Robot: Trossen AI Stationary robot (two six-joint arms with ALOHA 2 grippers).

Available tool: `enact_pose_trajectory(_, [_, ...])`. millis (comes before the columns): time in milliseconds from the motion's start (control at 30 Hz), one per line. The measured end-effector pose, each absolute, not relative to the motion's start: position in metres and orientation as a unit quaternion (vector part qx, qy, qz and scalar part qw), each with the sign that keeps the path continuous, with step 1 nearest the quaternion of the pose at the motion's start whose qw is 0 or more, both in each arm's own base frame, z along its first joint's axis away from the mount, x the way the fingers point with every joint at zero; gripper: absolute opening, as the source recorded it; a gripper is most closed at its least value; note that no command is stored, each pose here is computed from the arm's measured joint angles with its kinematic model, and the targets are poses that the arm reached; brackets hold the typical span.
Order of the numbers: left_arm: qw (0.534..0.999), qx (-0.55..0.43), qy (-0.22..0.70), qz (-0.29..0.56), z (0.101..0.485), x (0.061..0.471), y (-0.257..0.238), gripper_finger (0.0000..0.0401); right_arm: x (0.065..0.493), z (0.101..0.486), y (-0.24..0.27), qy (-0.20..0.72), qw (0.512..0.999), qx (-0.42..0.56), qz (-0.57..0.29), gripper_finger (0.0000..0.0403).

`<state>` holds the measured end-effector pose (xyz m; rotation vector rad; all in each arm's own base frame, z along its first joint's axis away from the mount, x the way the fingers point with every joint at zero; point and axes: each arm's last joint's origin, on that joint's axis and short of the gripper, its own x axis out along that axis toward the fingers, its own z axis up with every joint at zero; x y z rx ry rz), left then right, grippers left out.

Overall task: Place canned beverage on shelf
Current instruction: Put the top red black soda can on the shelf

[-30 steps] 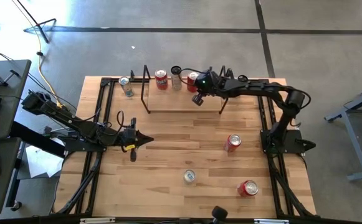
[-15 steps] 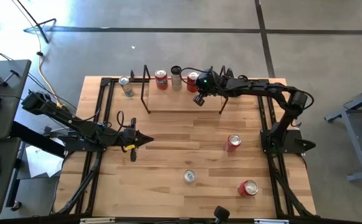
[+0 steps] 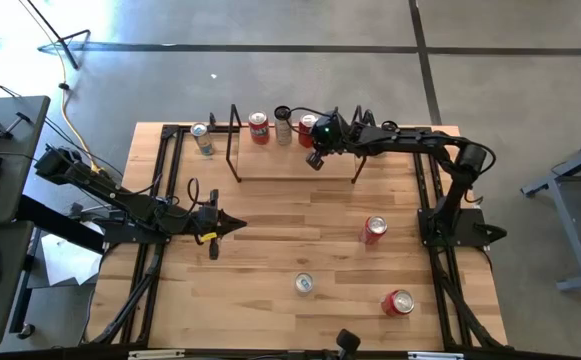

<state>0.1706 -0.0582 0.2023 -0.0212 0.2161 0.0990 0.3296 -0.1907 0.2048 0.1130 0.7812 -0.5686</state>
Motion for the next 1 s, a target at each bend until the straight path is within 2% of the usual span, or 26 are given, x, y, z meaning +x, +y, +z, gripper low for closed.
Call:
enact_pose_trajectory(167, [0.993,-0.011,0.108,0.049,0.202,0.171,-0.058,0.0000,0.325,0.213,-0.189,0.376,0.881,0.047,-0.284,0.0000])
enact_pose_trajectory(467, [0.993,-0.011,0.108,0.049,0.202,0.171,-0.058,0.0000,0.318,0.207,-0.191,0.418,0.841,0.024,-0.342,0.0000])
enact_pose_trajectory(700, [0.993,-0.011,0.108,0.049,0.202,0.171,-0.058,0.0000,0.325,0.212,-0.192,0.381,0.866,0.024,-0.323,0.0000])
enact_pose_trajectory(1000, [0.993,-0.011,0.108,0.049,0.202,0.171,-0.058,0.0000,0.326,0.217,-0.183,0.383,0.880,0.025,-0.282,0.0000])
